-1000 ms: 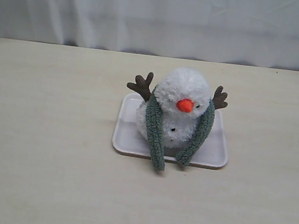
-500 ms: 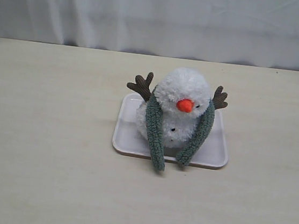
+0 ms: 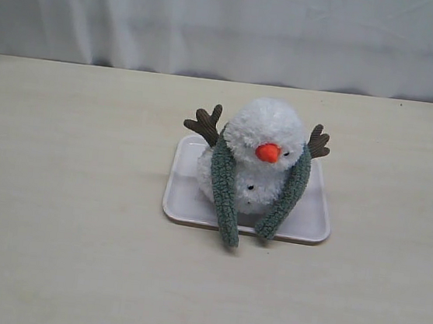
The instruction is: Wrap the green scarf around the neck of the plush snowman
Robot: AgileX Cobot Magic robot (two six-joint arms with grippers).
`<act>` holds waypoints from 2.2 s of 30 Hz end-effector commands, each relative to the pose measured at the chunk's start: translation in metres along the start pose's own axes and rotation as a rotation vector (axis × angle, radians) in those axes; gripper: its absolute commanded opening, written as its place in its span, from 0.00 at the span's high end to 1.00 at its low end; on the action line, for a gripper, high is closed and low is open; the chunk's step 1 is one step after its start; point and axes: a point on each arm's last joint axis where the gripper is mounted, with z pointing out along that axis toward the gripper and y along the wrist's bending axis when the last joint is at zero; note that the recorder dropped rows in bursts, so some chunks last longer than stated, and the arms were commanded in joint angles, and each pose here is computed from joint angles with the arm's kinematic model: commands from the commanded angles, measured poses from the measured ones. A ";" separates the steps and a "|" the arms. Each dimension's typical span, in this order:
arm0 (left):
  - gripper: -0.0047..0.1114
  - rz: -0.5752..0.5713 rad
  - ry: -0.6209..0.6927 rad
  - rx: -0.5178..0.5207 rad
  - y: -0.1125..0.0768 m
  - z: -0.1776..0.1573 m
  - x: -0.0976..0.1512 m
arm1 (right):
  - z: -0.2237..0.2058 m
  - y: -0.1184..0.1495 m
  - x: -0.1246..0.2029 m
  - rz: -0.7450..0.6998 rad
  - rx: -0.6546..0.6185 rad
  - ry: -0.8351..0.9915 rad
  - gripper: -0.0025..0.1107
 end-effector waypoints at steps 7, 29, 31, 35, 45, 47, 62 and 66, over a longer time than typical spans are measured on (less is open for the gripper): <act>0.96 -0.013 -0.032 0.000 0.000 0.000 -0.002 | 0.000 0.003 0.000 0.084 -0.031 0.000 0.94; 0.96 -0.013 -0.032 0.000 0.000 0.000 -0.002 | 0.000 0.003 0.000 0.084 -0.031 0.000 0.94; 0.96 -0.013 -0.032 0.000 0.000 0.000 -0.002 | 0.000 0.003 0.000 0.084 -0.031 0.000 0.94; 0.96 -0.013 -0.032 0.000 0.000 0.000 -0.002 | 0.000 0.003 0.000 0.084 -0.031 0.000 0.94; 0.96 -0.013 -0.032 0.000 0.000 0.000 -0.002 | 0.000 0.003 0.000 0.084 -0.031 0.000 0.94; 0.96 -0.013 -0.032 0.000 0.000 0.000 -0.002 | 0.000 0.003 0.000 0.084 -0.031 0.000 0.94; 0.96 -0.013 -0.032 0.000 0.000 0.000 -0.002 | 0.000 0.003 0.000 0.084 -0.031 0.000 0.94; 0.96 -0.013 -0.032 0.000 0.000 0.000 -0.002 | 0.000 0.003 0.000 0.084 -0.031 0.000 0.94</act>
